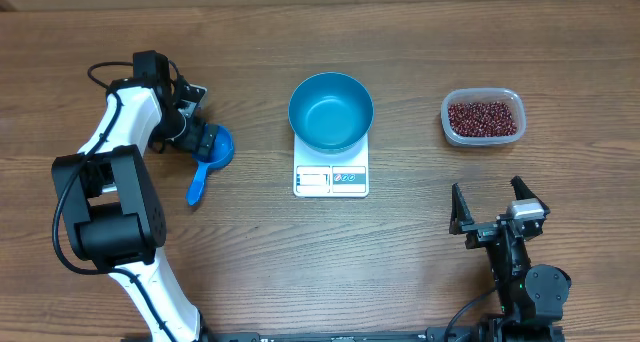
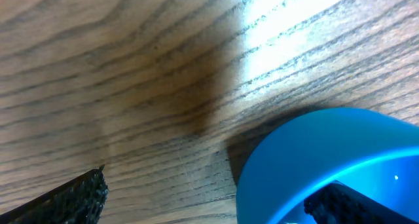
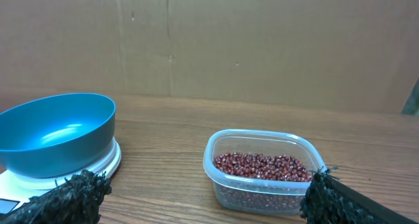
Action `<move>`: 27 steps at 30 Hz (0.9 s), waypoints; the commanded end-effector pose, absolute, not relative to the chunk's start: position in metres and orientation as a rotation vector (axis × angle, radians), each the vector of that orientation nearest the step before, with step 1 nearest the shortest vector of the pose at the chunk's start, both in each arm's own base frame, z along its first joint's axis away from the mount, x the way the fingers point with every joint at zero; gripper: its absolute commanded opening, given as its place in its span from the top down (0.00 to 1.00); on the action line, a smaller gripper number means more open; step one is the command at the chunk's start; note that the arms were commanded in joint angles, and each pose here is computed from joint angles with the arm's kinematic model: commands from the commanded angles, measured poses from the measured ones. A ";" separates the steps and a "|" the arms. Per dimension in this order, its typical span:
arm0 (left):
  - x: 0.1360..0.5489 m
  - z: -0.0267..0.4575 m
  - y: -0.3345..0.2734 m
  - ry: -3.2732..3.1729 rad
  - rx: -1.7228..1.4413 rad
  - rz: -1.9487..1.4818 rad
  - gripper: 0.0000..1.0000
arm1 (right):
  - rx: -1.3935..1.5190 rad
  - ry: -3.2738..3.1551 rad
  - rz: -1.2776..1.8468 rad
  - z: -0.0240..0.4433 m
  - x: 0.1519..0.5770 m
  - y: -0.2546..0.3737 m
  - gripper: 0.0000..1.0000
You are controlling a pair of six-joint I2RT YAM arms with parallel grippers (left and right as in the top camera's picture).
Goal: Scoop item into bowl and weigh 150g on scale
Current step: 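Lower the left gripper and close it on the blue scoop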
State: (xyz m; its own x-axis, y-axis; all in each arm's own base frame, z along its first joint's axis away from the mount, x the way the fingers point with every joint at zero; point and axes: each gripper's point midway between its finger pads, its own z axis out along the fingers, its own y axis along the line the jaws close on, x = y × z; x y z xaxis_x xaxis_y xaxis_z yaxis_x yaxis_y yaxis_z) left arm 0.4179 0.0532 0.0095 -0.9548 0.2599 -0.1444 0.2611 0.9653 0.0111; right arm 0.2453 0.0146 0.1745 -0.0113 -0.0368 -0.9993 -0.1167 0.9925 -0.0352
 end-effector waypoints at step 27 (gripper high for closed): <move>0.410 -0.007 0.054 2.988 0.420 -0.016 0.21 | -0.109 1.577 0.055 0.173 0.245 0.012 0.00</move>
